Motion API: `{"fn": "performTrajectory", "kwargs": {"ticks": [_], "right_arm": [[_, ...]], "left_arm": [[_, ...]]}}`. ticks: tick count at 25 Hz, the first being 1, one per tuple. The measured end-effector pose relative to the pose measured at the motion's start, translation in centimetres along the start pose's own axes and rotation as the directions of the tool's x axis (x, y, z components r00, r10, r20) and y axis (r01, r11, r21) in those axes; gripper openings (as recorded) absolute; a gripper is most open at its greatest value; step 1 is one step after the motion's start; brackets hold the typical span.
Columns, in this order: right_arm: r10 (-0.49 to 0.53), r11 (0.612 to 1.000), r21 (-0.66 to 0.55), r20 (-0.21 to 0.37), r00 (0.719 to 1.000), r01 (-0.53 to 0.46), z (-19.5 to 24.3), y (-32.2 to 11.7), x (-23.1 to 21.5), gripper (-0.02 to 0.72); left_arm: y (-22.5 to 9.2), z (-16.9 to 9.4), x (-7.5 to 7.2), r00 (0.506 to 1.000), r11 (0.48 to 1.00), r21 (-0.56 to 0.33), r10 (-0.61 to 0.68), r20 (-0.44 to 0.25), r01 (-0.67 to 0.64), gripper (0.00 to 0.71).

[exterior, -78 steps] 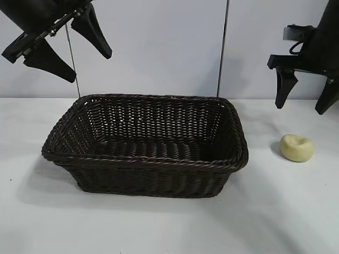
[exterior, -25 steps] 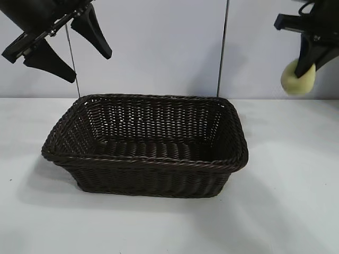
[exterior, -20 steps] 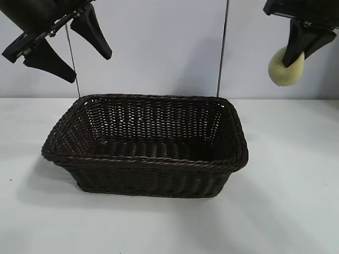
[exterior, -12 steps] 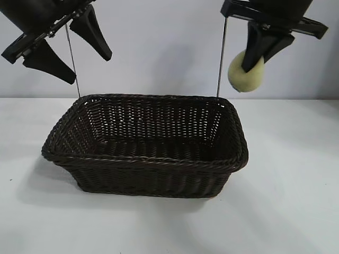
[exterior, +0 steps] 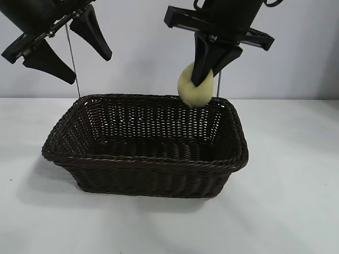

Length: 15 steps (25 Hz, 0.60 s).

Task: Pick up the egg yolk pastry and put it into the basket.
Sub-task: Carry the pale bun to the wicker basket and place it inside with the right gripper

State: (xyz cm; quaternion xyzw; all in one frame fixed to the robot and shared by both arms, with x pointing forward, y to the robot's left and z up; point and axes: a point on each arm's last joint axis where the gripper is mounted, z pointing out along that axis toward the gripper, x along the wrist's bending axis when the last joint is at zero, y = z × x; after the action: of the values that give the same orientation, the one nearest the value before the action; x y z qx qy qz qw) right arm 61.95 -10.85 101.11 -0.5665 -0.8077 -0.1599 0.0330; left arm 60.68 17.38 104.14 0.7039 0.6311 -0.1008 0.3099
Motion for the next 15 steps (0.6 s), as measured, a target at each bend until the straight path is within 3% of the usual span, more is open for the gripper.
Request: {"fn": "performTrajectory", "kwargs": {"ticks": [2,4,6,8,10,15], "right_arm": [[0.003,1.000,-0.004,-0.001,1.000,-0.003,0.2,0.1,0.0,0.092],[0.005,1.000,-0.008,-0.004,1.000,-0.005,0.2,0.1,0.0,0.207],[0.003,1.000,-0.009,-0.004,1.000,-0.003,0.2,0.1,0.0,0.368],[0.002,1.000,-0.009,-0.004,1.000,-0.002,0.2,0.1,0.0,0.472],[0.001,1.000,-0.012,-0.003,1.000,-0.001,0.1,0.1,0.0,0.517],[0.021,0.997,-0.069,-0.003,1.000,-0.021,-2.4,0.2,-0.8,0.538]], "left_arm": [[0.0,0.0,0.0,1.000,1.000,0.000,0.000,0.000,0.000,0.540],[0.0,0.0,0.0,1.000,1.000,0.000,0.000,0.000,0.000,0.540],[0.0,0.0,0.0,1.000,1.000,0.000,0.000,0.000,0.000,0.540],[0.0,0.0,0.0,1.000,1.000,0.001,0.000,0.000,0.000,0.540],[-0.1,0.0,0.0,1.000,1.000,0.007,0.000,0.001,0.000,0.540],[-0.1,0.0,0.0,1.000,1.000,0.008,0.000,0.001,0.000,0.540]]}}
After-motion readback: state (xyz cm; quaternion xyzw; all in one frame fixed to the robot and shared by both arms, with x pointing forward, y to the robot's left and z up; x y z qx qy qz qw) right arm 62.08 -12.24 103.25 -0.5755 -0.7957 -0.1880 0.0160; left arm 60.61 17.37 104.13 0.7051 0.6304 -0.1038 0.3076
